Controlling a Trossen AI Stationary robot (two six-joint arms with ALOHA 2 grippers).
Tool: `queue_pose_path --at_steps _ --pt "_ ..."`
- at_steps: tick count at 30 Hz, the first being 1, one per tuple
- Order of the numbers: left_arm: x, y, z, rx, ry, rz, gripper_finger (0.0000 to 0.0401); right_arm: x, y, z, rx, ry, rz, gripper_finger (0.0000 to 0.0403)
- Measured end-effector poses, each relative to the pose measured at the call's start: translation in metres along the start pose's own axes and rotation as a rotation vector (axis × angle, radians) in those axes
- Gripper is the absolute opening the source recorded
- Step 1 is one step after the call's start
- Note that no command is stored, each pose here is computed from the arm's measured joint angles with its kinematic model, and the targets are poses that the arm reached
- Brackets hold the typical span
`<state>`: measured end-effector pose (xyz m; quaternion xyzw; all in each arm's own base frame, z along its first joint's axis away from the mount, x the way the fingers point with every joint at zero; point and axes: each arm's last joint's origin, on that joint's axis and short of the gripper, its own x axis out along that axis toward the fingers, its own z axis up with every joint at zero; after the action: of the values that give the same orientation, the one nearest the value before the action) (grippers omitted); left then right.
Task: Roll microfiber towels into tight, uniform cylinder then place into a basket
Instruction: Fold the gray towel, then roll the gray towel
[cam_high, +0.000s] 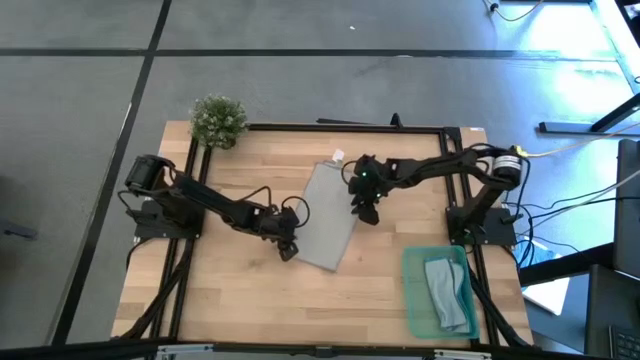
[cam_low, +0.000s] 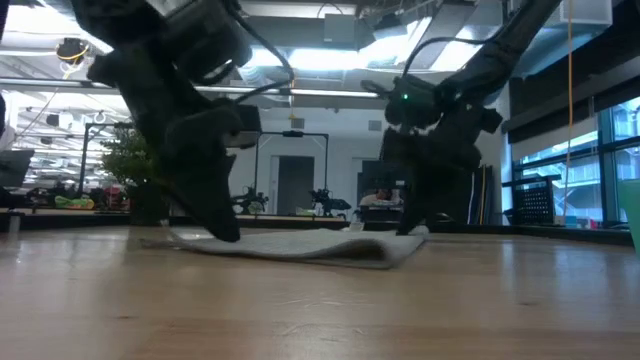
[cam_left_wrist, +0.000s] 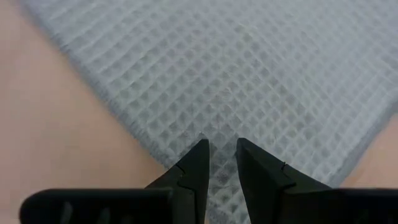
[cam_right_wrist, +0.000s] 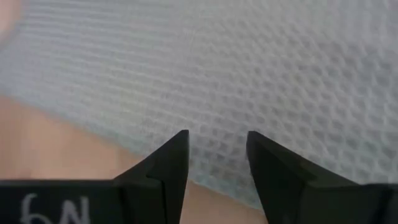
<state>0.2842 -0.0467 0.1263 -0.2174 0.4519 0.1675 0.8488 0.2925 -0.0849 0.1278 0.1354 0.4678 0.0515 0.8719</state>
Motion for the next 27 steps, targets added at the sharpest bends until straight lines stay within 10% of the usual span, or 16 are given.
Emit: queue_pose_path --at_steps 17,27 --pt "0.005 -0.019 -0.008 0.009 0.054 -0.180 0.0078 -0.003 -0.026 0.008 -0.030 -0.078 -0.193 0.0163" --pt "-0.037 -0.011 0.010 0.044 -0.052 -0.165 0.0078 -0.055 0.029 0.041 -0.289 -0.004 -0.111 0.0163"
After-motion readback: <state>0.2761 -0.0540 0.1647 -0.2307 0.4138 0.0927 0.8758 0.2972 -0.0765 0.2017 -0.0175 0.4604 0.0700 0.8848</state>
